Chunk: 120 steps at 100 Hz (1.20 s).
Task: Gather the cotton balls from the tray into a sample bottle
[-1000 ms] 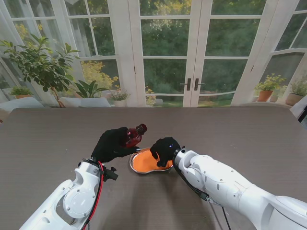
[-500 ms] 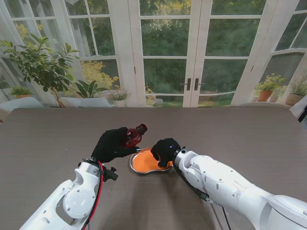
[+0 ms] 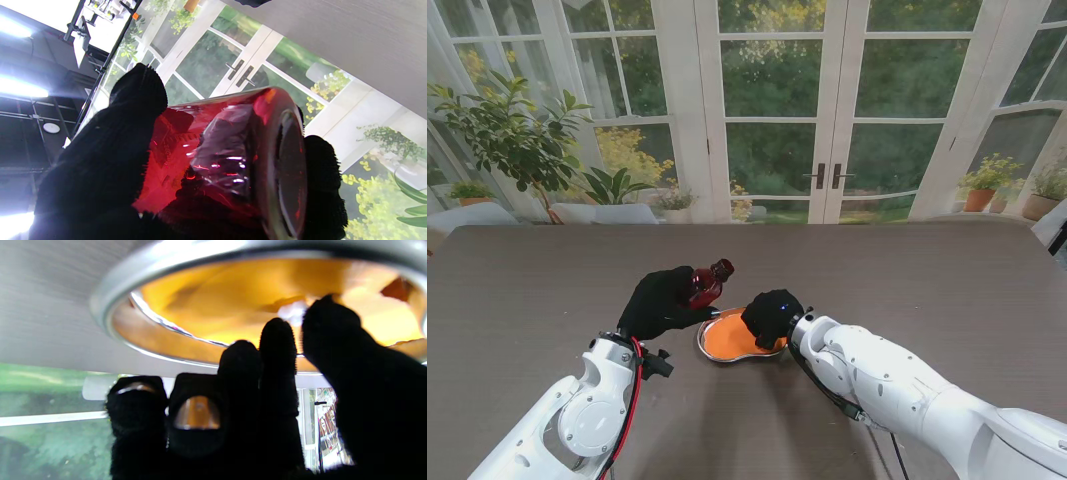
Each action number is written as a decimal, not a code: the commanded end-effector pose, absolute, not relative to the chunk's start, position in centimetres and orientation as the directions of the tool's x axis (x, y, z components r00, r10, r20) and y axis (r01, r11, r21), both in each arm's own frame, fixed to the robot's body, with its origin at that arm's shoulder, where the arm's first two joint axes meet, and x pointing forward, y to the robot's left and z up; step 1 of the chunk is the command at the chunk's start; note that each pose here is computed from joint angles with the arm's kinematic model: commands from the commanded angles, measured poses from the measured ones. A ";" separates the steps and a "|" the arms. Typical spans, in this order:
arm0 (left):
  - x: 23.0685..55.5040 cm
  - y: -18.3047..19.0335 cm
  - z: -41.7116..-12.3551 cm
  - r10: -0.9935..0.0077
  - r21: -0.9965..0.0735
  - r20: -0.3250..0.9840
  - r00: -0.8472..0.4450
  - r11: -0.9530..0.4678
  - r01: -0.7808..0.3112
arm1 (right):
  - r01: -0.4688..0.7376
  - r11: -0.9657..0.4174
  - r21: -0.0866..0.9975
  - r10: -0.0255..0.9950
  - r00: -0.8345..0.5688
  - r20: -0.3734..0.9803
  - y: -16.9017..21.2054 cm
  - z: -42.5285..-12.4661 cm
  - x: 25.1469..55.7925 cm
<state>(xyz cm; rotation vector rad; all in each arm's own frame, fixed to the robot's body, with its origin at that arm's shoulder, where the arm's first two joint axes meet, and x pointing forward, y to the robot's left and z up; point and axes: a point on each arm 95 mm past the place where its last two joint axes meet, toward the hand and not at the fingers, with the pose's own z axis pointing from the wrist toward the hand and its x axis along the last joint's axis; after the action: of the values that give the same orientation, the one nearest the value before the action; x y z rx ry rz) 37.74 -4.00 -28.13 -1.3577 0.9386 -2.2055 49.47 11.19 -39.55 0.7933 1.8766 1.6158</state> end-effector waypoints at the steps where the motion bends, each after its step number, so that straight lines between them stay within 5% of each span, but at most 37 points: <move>1: 37.7 -4.2 -28.0 -0.622 -0.711 0.636 -0.458 -0.702 -0.035 | 0.103 0.114 0.988 0.723 -0.691 -0.012 11.5 -39.9 49.2; 120: 37.7 -4.3 -28.2 -0.617 -0.707 0.644 -0.451 -0.706 -0.044 | 0.227 -0.010 0.974 0.790 -0.595 0.147 11.6 -38.1 50.0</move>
<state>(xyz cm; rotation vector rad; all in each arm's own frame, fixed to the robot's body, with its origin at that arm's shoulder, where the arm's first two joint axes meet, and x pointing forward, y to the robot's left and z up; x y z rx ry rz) 37.76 -4.02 -28.18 -1.3721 0.9353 -2.2056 50.19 11.27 -37.96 1.0560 1.8063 1.6497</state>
